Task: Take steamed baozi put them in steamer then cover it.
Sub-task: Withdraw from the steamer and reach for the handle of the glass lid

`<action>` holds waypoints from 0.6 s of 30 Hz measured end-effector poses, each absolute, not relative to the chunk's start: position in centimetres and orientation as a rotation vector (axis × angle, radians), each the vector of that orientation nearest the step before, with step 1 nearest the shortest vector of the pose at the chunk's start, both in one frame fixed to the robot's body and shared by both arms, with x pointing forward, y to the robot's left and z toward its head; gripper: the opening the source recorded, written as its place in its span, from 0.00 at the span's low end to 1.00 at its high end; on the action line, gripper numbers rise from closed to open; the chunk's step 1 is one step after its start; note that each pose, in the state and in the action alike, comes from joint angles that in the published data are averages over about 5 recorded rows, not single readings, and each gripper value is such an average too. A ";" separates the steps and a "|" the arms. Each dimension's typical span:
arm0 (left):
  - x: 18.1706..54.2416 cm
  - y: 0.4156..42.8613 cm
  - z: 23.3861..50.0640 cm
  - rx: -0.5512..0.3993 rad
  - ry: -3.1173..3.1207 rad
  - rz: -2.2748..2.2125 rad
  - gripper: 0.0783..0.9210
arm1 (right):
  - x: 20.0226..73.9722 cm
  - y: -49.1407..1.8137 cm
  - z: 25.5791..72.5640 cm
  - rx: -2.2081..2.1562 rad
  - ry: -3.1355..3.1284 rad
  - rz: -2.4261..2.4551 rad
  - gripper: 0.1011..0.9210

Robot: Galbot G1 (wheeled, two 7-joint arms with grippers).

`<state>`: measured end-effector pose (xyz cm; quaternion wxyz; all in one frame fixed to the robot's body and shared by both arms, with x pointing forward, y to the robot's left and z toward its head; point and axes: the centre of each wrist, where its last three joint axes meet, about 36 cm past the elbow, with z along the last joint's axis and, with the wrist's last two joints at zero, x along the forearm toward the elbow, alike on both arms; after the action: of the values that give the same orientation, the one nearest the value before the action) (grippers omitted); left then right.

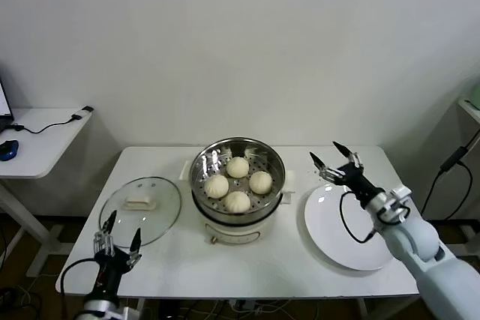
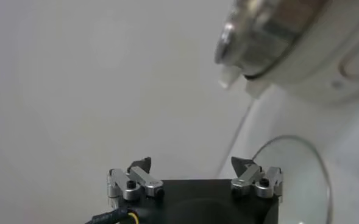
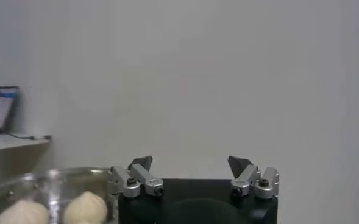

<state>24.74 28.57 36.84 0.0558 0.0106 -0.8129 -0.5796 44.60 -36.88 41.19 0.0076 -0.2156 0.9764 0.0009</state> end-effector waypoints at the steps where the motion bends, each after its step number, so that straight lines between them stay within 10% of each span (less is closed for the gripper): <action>1: 25.1 28.7 36.4 0.022 -2.426 -1.816 0.88 | 44.1 -37.3 40.7 -0.647 3.064 0.004 0.88; 18: 33.0 31.9 30.1 -0.080 -2.041 -2.243 0.88 | 38.5 -40.6 35.4 -0.403 3.210 -0.067 0.88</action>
<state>33.04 31.92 30.09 0.0540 -0.0262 -0.6717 -0.7384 38.55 -40.58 35.35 -0.0473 -0.1244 0.9909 -0.0208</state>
